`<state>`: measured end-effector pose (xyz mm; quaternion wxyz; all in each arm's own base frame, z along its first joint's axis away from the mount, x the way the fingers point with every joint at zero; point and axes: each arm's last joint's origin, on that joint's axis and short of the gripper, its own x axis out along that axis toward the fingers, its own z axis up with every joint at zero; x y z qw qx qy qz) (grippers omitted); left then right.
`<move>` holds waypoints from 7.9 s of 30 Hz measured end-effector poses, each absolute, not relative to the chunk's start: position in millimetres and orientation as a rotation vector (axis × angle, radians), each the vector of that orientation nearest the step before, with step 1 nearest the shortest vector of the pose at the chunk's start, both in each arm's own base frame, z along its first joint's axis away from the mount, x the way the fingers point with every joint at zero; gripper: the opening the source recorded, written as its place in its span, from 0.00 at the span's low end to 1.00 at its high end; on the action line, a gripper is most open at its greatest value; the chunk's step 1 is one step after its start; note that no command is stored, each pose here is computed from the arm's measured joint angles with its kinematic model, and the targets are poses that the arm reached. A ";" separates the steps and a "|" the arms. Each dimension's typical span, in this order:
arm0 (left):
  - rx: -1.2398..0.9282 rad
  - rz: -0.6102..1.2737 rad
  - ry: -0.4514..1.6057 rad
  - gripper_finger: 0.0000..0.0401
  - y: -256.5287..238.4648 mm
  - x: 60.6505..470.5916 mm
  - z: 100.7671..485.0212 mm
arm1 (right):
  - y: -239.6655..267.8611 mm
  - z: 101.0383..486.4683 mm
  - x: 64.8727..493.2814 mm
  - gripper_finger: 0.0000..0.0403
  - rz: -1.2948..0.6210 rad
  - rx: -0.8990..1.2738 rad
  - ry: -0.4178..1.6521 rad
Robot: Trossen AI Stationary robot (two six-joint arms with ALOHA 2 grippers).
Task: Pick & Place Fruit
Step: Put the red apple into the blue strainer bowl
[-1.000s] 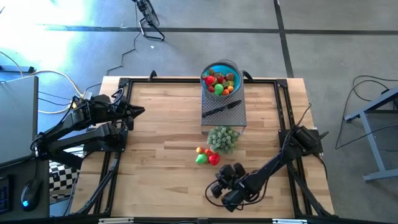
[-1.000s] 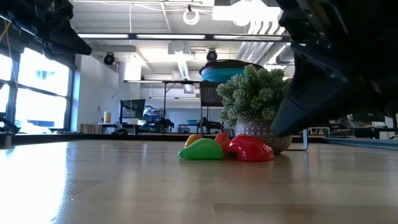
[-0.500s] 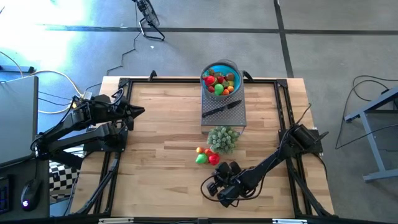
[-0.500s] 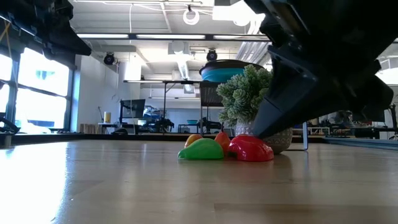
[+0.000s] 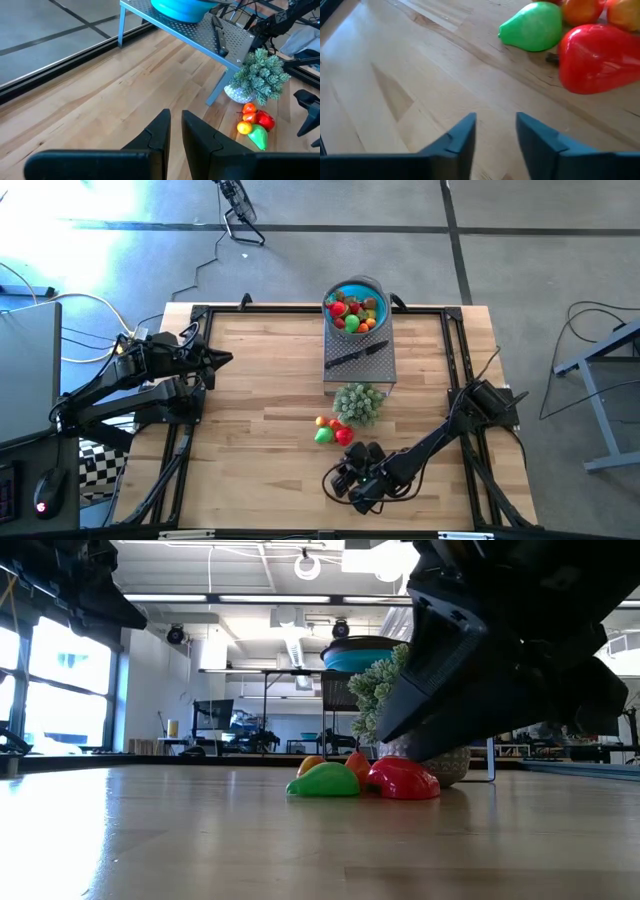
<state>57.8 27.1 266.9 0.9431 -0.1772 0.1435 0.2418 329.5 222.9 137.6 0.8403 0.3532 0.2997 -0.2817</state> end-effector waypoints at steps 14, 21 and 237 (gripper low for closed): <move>-0.361 0.493 0.293 0.11 27.1 57.8 266.8 | 204.1 133.1 330.1 0.78 -0.690 0.685 0.692; -0.362 0.493 0.294 0.11 27.1 57.8 266.8 | 188.0 130.7 338.5 0.89 -0.701 0.749 0.796; -0.365 0.502 0.319 0.11 26.9 56.9 264.3 | 190.5 146.9 309.9 0.92 -1.033 1.105 0.624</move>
